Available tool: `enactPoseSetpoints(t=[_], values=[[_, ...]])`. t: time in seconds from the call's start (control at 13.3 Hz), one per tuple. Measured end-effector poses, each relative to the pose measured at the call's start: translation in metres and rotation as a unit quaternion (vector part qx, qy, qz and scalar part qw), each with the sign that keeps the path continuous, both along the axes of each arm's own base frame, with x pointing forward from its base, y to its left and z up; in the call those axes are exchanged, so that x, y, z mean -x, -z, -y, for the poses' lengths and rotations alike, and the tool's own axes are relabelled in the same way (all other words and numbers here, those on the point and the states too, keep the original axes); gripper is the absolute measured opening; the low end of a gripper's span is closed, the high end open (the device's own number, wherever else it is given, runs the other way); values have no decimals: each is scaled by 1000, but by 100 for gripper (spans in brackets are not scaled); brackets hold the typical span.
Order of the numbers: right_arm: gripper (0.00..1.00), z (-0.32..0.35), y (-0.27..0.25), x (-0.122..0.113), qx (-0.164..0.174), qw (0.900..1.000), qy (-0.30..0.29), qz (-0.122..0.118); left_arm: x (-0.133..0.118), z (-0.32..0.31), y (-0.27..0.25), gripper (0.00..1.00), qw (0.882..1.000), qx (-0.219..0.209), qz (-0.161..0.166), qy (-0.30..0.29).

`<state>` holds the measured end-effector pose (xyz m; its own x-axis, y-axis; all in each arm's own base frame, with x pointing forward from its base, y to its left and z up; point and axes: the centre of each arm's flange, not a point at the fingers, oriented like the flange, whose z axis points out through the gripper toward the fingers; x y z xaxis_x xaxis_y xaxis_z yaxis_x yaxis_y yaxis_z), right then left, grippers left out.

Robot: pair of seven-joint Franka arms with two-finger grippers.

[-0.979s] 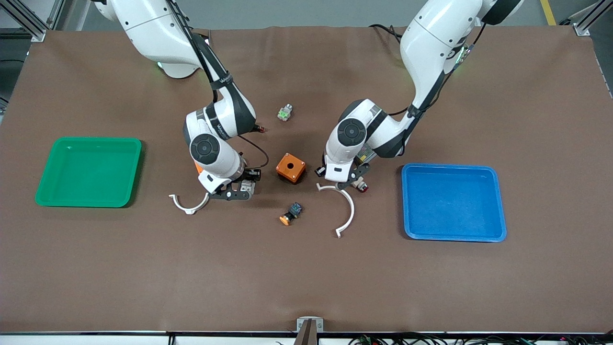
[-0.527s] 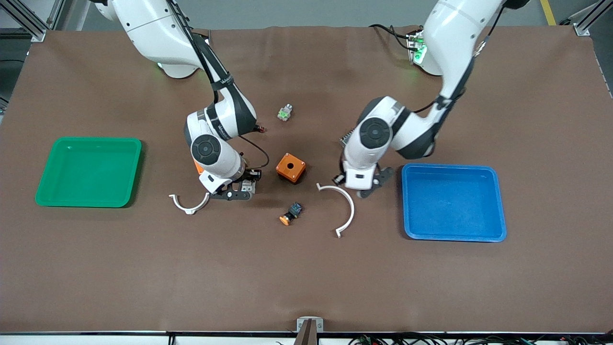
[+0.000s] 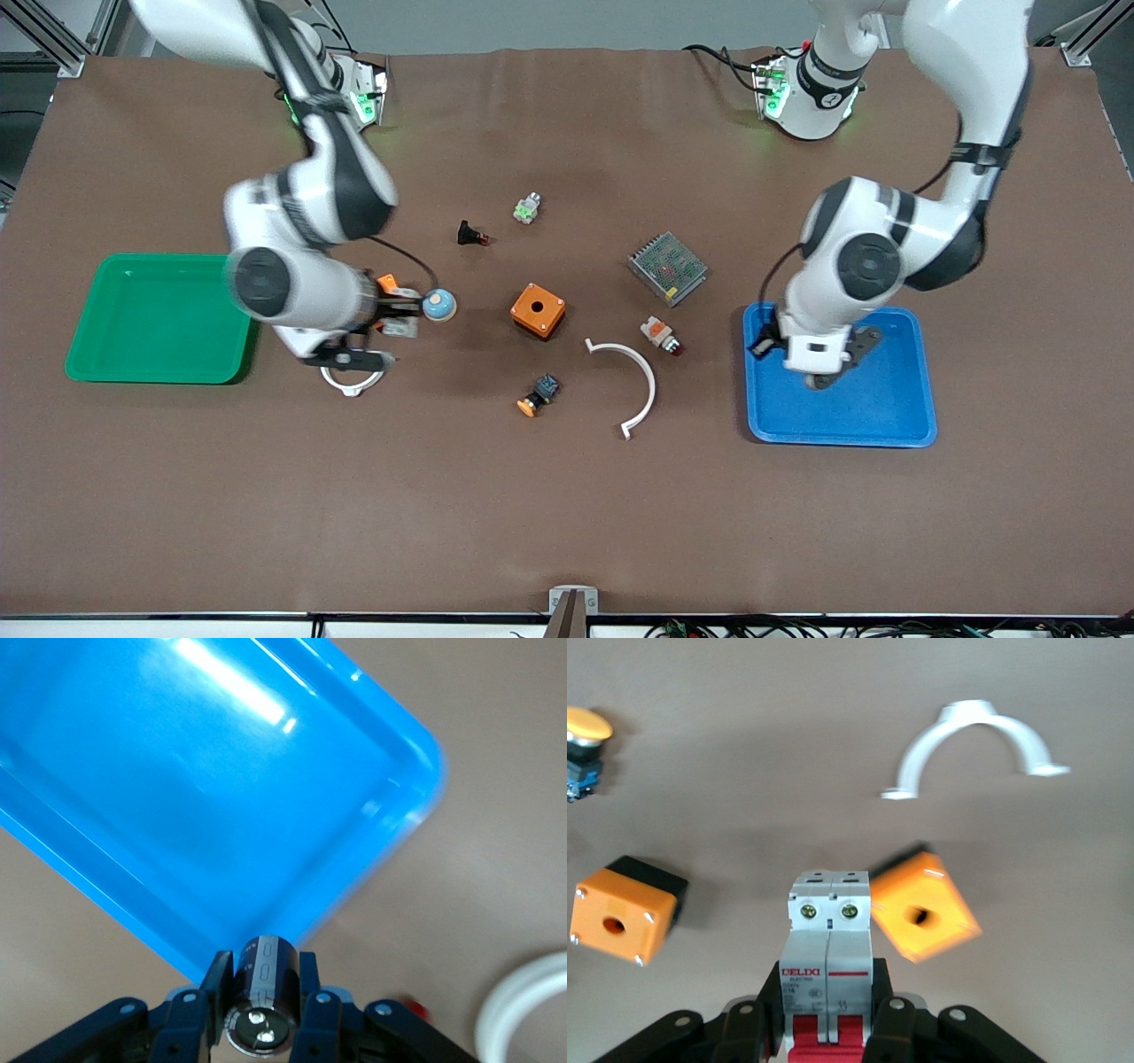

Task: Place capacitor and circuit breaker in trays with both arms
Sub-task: 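Carry the breaker to the green tray while the left gripper carries the capacitor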

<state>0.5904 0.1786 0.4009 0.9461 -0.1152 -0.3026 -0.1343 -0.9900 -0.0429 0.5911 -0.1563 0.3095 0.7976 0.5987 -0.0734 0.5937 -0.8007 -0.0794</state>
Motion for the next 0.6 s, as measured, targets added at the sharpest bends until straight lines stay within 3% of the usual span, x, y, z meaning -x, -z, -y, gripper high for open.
enactPoseSetpoints(t=[0.23,0.38,0.6], values=[[40,125,-35,-10,39,999,-17,-1,-4,-100,30,34,1000,7,-1,14],[40,210,-27,-13,37,999,-28,-5,0,-145,55,34,1000,16,1,13],[40,312,-10,-9,41,998,-41,2,0,-164,86,34,1000,26,5,3]])
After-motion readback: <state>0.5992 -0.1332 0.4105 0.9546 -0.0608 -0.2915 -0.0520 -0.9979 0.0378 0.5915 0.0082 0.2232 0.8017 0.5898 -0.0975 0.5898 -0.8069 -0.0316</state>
